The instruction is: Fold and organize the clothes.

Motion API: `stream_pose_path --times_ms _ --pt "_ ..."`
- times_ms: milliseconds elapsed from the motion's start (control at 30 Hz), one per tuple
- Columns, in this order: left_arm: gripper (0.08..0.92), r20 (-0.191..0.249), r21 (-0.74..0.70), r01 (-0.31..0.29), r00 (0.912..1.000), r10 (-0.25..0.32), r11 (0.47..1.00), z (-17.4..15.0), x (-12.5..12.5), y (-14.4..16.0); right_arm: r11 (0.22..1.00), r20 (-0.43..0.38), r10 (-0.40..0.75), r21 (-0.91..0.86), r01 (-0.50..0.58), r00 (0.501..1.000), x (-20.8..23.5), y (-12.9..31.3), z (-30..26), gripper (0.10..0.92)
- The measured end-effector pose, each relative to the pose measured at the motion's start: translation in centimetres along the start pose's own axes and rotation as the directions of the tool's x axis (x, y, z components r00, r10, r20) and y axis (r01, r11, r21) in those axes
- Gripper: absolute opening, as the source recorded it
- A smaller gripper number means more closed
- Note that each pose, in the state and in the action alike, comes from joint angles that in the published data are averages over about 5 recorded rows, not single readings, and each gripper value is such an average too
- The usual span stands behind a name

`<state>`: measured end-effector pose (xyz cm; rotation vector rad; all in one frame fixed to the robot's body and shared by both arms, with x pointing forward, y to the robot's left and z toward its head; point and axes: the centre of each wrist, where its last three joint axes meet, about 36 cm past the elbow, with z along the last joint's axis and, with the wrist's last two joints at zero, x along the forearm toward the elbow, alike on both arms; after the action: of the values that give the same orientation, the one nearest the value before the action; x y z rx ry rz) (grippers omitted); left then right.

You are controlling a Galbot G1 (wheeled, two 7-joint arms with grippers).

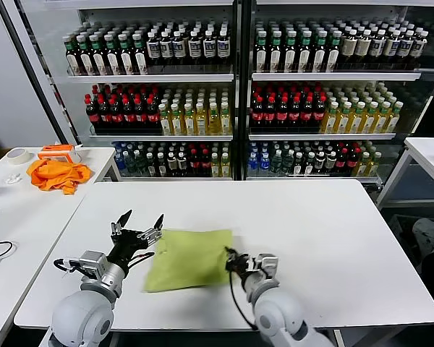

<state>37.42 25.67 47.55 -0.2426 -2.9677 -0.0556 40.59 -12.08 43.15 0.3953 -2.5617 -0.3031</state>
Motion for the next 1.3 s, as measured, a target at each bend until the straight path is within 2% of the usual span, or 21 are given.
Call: stream_pose_path --times_ms 167,400,567,667,967,1300 --pt "0.822 0.011 -0.012 -0.005 0.9999 0.005 1.000 0.4 -0.3 0.1 0.995 0.042 0.034 0.089 -0.038 0.999 0.3 -3.2 -1.0 0.106" --pt "0.823 0.023 -0.038 -0.009 0.9997 0.010 0.999 1.7 -0.8 0.2 0.983 0.053 0.090 0.153 -0.097 0.995 1.3 -7.9 -1.4 0.106" --pt "0.823 0.031 -0.055 -0.014 0.9994 0.016 0.998 2.3 -0.9 0.3 0.978 0.055 0.126 0.161 -0.134 0.990 2.3 -9.8 -1.4 0.114" --pt "0.823 0.035 -0.066 -0.012 0.9993 0.015 0.998 2.5 -1.0 0.5 0.975 0.064 0.144 0.163 -0.153 0.987 3.1 -10.2 -1.3 0.172" --pt "0.823 0.045 -0.088 -0.001 0.9990 0.005 0.996 3.5 -1.3 0.8 0.969 0.121 0.161 0.169 -0.180 0.980 4.7 -10.8 -1.9 0.422" --pt "0.823 0.065 -0.132 0.028 0.9977 -0.019 0.991 4.5 -2.1 1.6 0.947 0.294 0.180 0.205 -0.246 0.939 4.5 -11.2 -2.7 0.708"
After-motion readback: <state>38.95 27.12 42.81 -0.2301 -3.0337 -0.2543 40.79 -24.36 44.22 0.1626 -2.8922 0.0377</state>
